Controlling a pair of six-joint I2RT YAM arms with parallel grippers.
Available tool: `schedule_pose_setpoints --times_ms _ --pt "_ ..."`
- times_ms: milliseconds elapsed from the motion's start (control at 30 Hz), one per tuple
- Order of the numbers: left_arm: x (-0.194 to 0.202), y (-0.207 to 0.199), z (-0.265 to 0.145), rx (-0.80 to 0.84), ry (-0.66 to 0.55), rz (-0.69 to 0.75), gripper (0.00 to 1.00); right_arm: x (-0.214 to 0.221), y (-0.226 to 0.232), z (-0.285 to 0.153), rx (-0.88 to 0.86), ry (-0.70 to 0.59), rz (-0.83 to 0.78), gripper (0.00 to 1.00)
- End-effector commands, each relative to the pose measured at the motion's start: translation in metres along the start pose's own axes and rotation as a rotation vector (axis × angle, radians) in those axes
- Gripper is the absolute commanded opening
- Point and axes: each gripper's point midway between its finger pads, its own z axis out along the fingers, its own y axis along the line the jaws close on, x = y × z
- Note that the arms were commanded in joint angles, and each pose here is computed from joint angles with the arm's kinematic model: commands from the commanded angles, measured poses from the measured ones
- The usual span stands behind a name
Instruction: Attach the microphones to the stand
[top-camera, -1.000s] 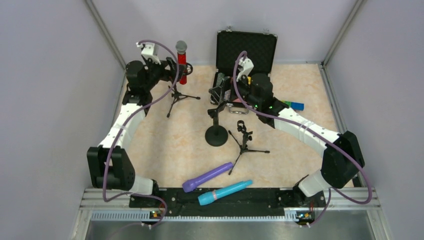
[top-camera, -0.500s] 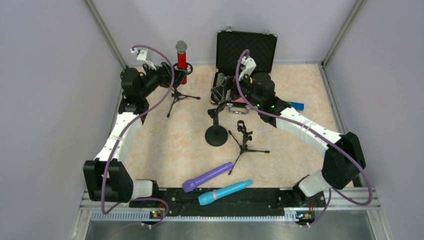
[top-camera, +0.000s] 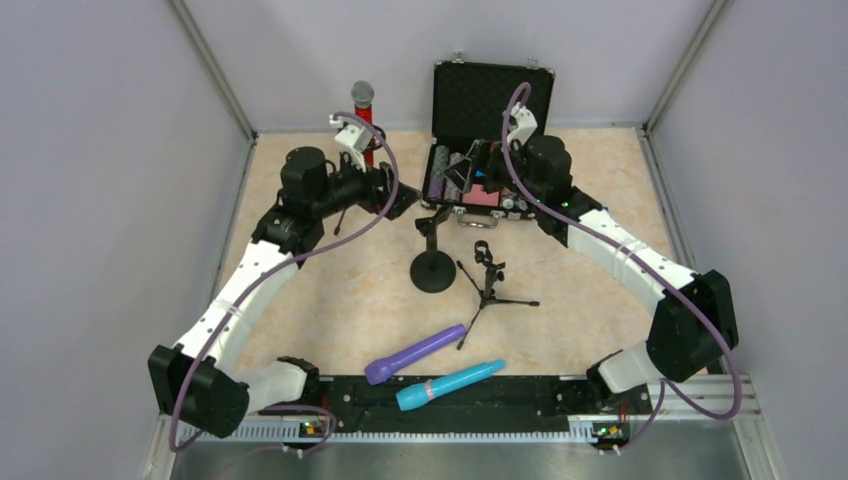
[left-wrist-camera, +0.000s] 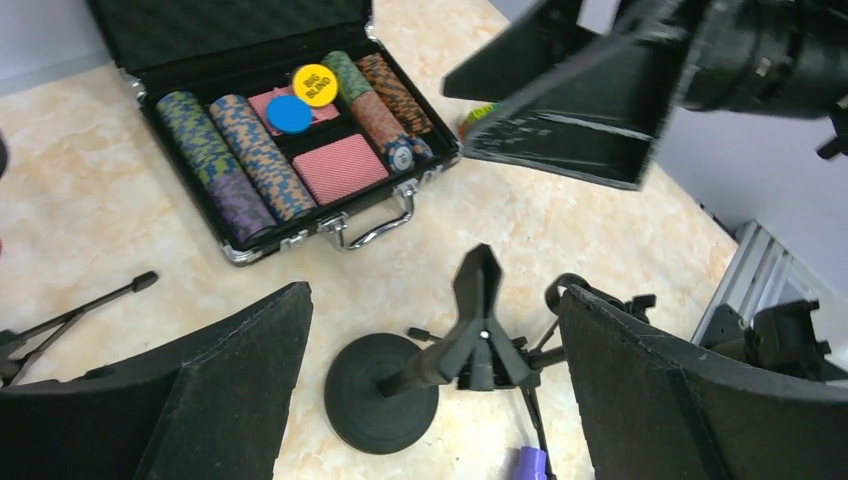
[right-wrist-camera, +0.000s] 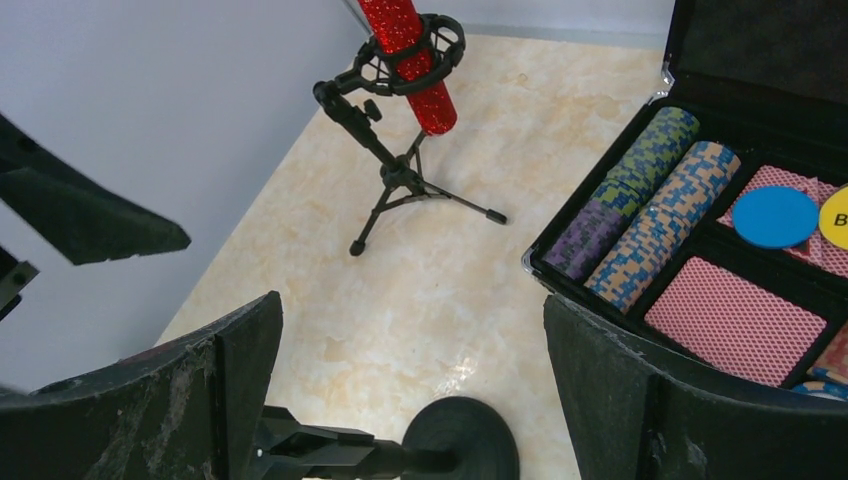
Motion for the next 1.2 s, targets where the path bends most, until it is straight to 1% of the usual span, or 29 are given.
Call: schedule_pose_setpoints --times_ms 0,133,300,467,567,700,733,800,867,967,1067,1167 --pt "0.014 -0.020 0.000 -0.006 0.048 0.111 0.97 -0.016 0.006 -0.014 -0.016 -0.032 0.004 0.99" --pt "0.036 -0.038 0.012 0.004 0.112 0.160 0.95 -0.013 0.002 -0.019 0.002 -0.029 -0.005 0.99" --pt "0.063 -0.045 0.029 -0.035 0.195 0.232 0.94 -0.006 -0.007 -0.022 0.030 -0.005 0.000 0.99" --pt "0.081 -0.033 0.043 -0.126 0.237 0.255 0.91 -0.004 -0.008 -0.025 0.038 -0.001 0.002 0.99" --pt "0.088 -0.031 0.048 -0.134 0.257 0.289 0.87 -0.005 -0.009 -0.026 0.042 -0.005 -0.005 0.99" --pt "0.098 -0.025 0.049 -0.145 0.291 0.340 0.80 -0.006 -0.011 -0.026 0.045 -0.007 -0.011 0.99" --pt "0.100 -0.024 0.048 -0.148 0.300 0.345 0.77 -0.006 -0.010 -0.026 0.045 -0.008 -0.010 0.99" --pt "0.103 -0.021 0.048 -0.149 0.312 0.364 0.68 -0.006 -0.011 -0.026 0.046 -0.008 -0.008 0.99" --pt "0.106 -0.020 0.047 -0.147 0.321 0.371 0.62 -0.006 -0.012 -0.025 0.048 -0.007 -0.007 0.99" --pt "0.107 -0.023 0.048 -0.129 0.325 0.381 0.51 -0.005 -0.012 -0.025 0.046 -0.004 -0.004 0.99" --pt "0.104 -0.021 0.048 -0.139 0.318 0.384 0.38 -0.006 -0.011 -0.025 0.046 -0.007 -0.005 0.99" --pt "0.102 -0.017 0.047 -0.160 0.313 0.397 0.30 -0.007 -0.011 -0.025 0.046 -0.008 -0.007 0.99"
